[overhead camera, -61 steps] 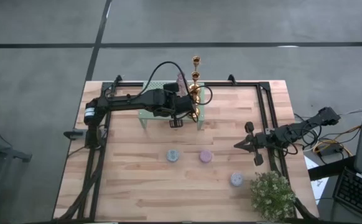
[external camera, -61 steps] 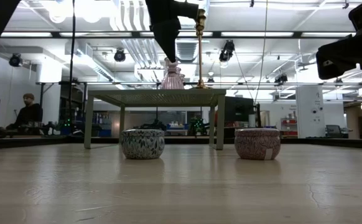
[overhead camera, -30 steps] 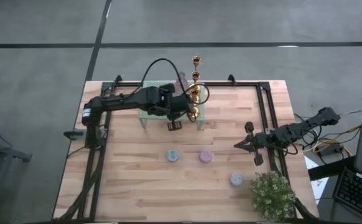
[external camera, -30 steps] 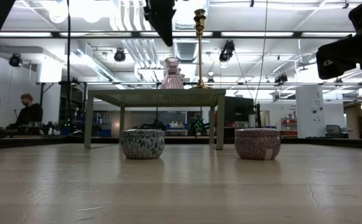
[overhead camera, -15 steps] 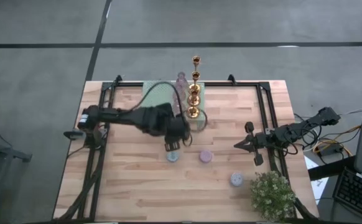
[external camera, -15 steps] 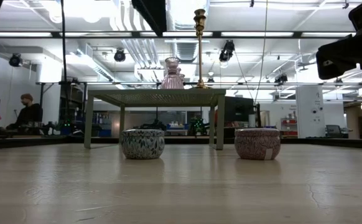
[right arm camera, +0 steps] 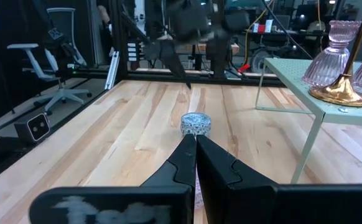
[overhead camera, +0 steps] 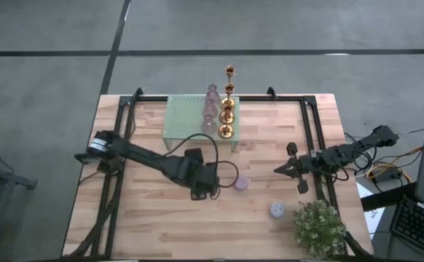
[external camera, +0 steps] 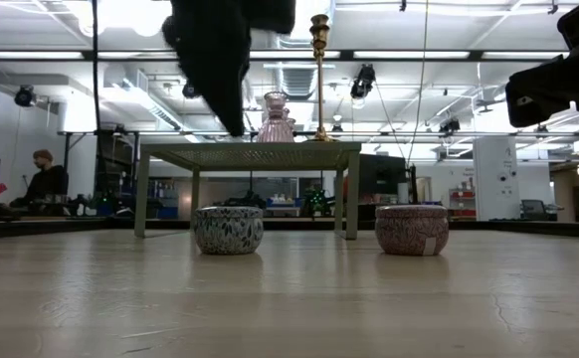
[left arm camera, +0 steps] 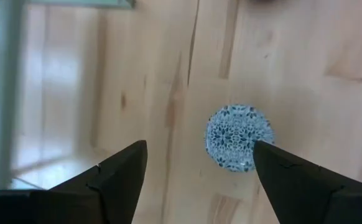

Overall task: Pick & Place candle stick holders
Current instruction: Put the blue scented candle on the shelf, then put the pink scented candle on the shelf aligned with the scented candle

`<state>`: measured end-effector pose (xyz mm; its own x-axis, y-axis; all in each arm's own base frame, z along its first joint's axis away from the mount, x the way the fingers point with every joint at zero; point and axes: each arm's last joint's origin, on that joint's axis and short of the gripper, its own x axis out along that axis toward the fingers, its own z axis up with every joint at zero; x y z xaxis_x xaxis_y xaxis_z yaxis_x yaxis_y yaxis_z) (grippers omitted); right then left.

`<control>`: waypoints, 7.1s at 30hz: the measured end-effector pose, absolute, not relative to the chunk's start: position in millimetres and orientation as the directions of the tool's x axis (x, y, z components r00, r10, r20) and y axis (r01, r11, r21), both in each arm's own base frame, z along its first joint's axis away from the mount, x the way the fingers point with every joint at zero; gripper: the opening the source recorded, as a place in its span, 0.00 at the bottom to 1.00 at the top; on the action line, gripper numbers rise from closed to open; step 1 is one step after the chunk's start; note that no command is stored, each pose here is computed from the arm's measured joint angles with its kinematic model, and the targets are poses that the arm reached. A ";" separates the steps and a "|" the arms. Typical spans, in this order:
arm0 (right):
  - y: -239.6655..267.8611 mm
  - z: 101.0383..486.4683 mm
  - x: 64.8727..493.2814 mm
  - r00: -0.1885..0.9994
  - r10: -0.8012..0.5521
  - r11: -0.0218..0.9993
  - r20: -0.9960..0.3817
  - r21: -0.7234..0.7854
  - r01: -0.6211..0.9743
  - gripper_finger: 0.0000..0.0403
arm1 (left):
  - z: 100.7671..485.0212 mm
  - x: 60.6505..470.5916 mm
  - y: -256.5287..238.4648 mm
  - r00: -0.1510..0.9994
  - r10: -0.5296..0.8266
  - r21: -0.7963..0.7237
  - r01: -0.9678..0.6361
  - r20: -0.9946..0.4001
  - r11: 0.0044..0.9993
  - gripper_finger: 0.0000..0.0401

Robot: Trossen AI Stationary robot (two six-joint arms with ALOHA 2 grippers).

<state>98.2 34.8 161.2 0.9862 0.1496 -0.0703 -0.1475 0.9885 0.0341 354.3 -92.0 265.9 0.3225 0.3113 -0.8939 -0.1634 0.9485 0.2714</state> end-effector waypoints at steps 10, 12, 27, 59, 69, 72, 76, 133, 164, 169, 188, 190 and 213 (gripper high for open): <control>34.8 161.3 98.2 0.986 0.150 0.989 -0.070 0.031 -0.148 0.02 | 215.5 350.2 -92.5 0.377 0.237 0.170 -0.202 -0.895 0.965 0.73; 34.8 161.2 98.2 0.986 0.150 0.988 -0.070 0.031 -0.148 0.02 | 208.2 348.9 -92.7 0.380 0.216 0.148 -0.200 -0.899 0.969 0.73; 34.8 161.3 98.2 0.986 0.150 0.988 -0.070 0.034 -0.148 0.02 | 186.0 346.5 -93.1 0.427 0.148 0.064 -0.204 -0.892 0.977 0.73; 34.8 161.4 98.2 0.986 0.149 0.989 -0.069 0.031 -0.147 0.02 | 174.3 342.7 -91.5 0.437 0.078 -0.061 -0.295 -0.896 0.954 0.74; 34.7 161.4 98.2 0.986 0.149 0.989 -0.069 0.031 -0.147 0.02 | 184.4 349.3 -94.7 0.461 0.072 -0.090 -0.319 -0.884 0.943 0.76; 34.7 161.3 98.3 0.986 0.148 0.989 -0.070 0.031 -0.147 0.02 | 183.8 349.3 -94.7 0.457 0.074 -0.091 -0.330 -0.887 0.940 0.81; 34.8 161.4 98.2 0.987 0.148 0.989 -0.069 0.031 -0.147 0.02 | 183.8 349.2 -94.2 0.457 0.091 -0.090 -0.358 -0.885 0.930 0.91; 34.7 161.4 98.2 0.987 0.148 0.989 -0.069 0.031 -0.146 0.02 | 221.2 309.3 -73.6 0.542 0.153 -0.036 -0.321 -0.826 0.947 0.76; 34.7 161.4 98.3 0.987 0.146 0.989 -0.069 0.006 -0.146 0.02 | 312.0 248.2 153.1 0.459 0.492 -0.063 -0.775 -0.740 0.629 0.76; 34.8 161.4 98.3 0.986 0.149 0.989 -0.069 0.008 -0.149 0.02 | 301.8 256.0 162.0 0.457 0.452 -0.076 -0.763 -0.766 0.642 0.76; 34.8 161.3 98.2 0.986 0.151 0.989 -0.070 0.008 -0.151 0.02 | 280.1 268.3 171.1 0.375 0.475 -0.006 -0.790 -0.796 0.613 0.89; 34.8 161.3 98.2 0.986 0.152 0.988 -0.070 0.010 -0.152 0.02 | 281.9 267.4 170.4 0.379 0.478 -0.008 -0.790 -0.792 0.613 0.90; 35.6 158.7 100.3 0.984 0.147 0.989 -0.100 0.031 -0.145 0.02 | 332.4 245.0 121.5 0.565 0.446 -0.107 -0.694 -0.694 0.712 0.94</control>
<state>100.3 35.6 158.7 0.9840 0.1473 -0.1003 -0.1448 0.9890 0.0314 245.0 121.5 332.4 0.5647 0.4463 -0.6942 -0.6941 0.7119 -0.1069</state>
